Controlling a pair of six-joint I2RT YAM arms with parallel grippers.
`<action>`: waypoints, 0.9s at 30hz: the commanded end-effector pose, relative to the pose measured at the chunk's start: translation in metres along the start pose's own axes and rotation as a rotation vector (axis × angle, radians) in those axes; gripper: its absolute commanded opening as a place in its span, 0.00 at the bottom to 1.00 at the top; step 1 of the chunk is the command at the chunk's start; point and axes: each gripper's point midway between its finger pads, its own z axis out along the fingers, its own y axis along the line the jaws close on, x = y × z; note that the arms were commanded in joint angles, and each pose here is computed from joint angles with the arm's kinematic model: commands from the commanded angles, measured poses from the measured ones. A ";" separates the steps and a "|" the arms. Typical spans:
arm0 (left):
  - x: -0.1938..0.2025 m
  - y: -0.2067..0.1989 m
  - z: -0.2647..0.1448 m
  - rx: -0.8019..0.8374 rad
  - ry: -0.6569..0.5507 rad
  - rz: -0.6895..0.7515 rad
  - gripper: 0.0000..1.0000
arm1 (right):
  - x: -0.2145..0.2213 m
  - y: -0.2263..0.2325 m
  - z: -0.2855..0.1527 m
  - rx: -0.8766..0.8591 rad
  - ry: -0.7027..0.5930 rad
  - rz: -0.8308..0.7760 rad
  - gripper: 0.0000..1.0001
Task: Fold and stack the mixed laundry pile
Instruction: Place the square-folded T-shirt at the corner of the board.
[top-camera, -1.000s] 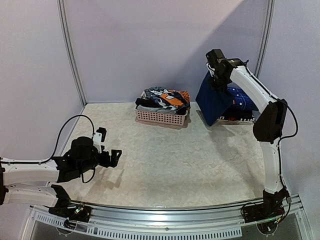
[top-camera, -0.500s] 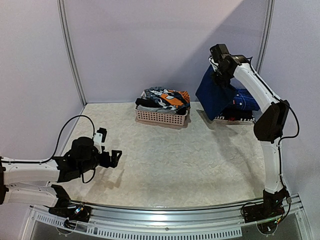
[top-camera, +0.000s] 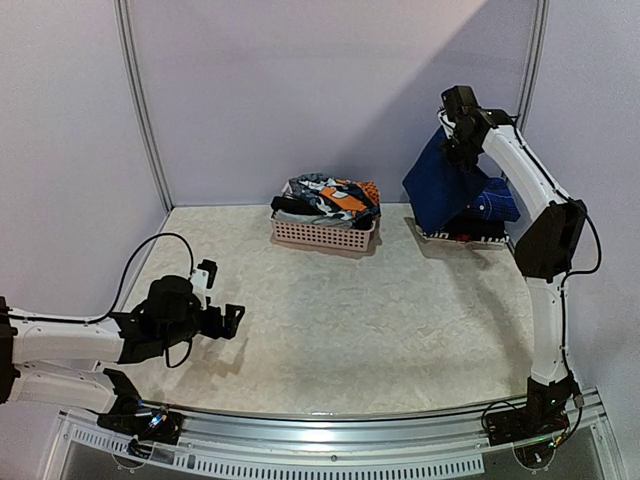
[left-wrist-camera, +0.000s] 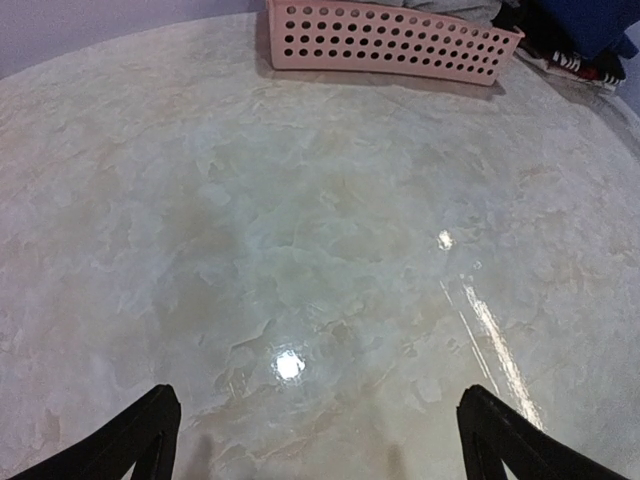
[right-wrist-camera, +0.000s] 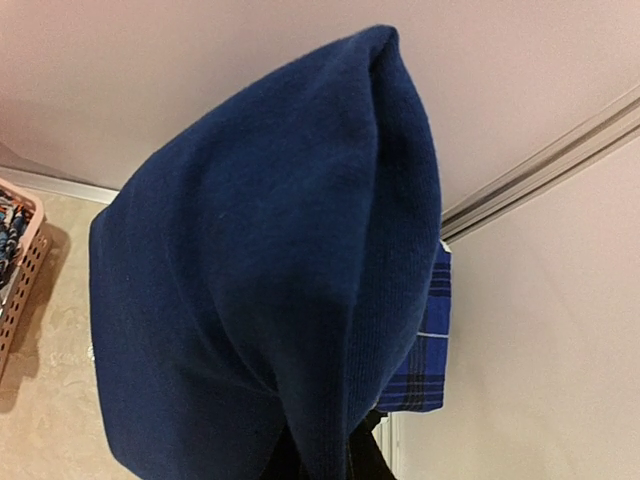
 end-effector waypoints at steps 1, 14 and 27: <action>-0.004 -0.006 0.002 0.014 0.002 0.014 0.98 | -0.032 -0.050 -0.021 0.048 -0.122 0.095 0.00; -0.004 -0.010 0.009 0.023 0.019 0.020 0.98 | -0.017 -0.086 0.038 0.075 -0.109 0.183 0.00; -0.002 -0.011 0.012 0.021 0.033 0.022 0.97 | 0.026 -0.091 0.129 0.059 -0.042 0.300 0.00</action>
